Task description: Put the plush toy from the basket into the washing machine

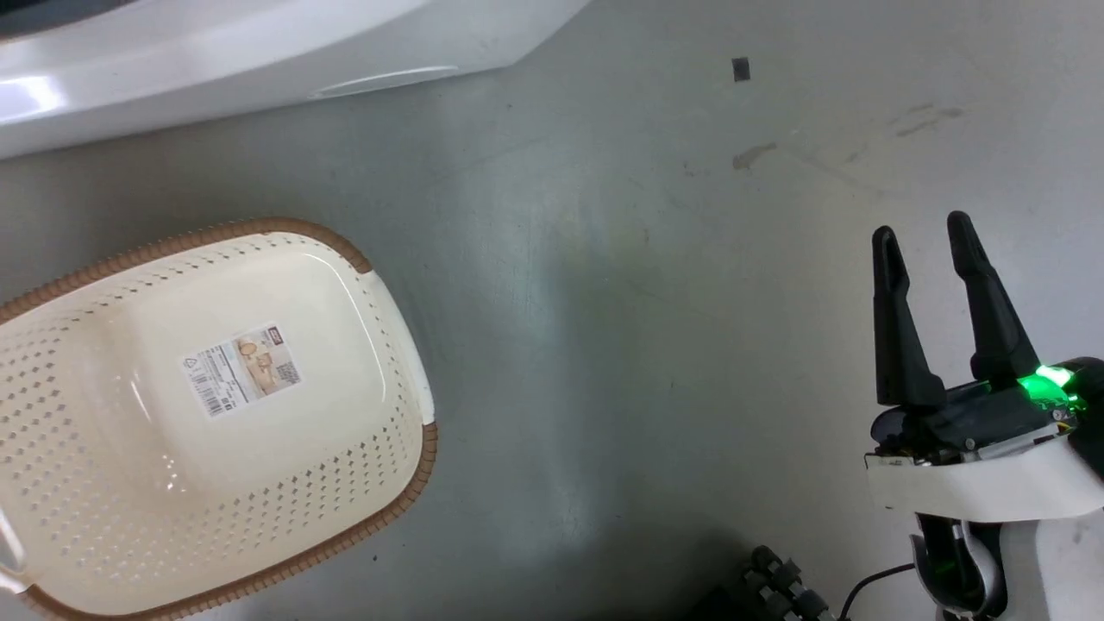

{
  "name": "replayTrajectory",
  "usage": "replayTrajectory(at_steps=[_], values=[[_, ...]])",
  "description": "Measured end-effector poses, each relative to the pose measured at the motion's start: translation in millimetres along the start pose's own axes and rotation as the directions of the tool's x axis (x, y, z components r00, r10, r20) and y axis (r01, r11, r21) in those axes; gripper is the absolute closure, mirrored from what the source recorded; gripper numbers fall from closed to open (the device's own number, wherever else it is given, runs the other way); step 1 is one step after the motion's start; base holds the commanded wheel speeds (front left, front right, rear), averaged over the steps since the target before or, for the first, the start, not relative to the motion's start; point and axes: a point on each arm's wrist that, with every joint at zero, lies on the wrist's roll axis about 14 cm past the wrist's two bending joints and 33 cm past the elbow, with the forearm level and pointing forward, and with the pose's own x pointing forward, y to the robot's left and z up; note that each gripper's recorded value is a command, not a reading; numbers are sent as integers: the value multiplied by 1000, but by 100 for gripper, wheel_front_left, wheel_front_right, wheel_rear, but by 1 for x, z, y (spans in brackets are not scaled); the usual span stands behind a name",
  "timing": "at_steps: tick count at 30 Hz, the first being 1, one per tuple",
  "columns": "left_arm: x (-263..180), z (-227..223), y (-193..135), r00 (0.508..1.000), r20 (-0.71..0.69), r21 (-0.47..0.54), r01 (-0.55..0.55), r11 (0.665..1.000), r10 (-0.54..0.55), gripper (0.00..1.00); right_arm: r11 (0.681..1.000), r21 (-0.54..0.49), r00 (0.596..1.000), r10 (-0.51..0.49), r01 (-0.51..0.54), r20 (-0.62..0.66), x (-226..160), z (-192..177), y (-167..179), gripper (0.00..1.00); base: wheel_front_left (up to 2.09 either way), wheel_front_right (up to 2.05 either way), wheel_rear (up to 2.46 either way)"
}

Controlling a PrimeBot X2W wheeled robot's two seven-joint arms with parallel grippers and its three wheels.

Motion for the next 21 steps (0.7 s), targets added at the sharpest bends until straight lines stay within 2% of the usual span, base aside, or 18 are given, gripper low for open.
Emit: replayTrajectory(at_steps=[10,15,21], values=[[-42,19,-3,998,61,-27,2,1000,0,0,1000,-26,995,13,-11,97,-4,38,3,0,0,0,0],[-79,42,-12,989,146,-65,18,998,-8,0,998,-50,985,38,-30,168,-11,67,10,0,0,0,0],[-135,80,-17,955,295,-108,9,994,24,0,995,-77,962,78,-60,260,-26,103,22,0,0,0,0]])
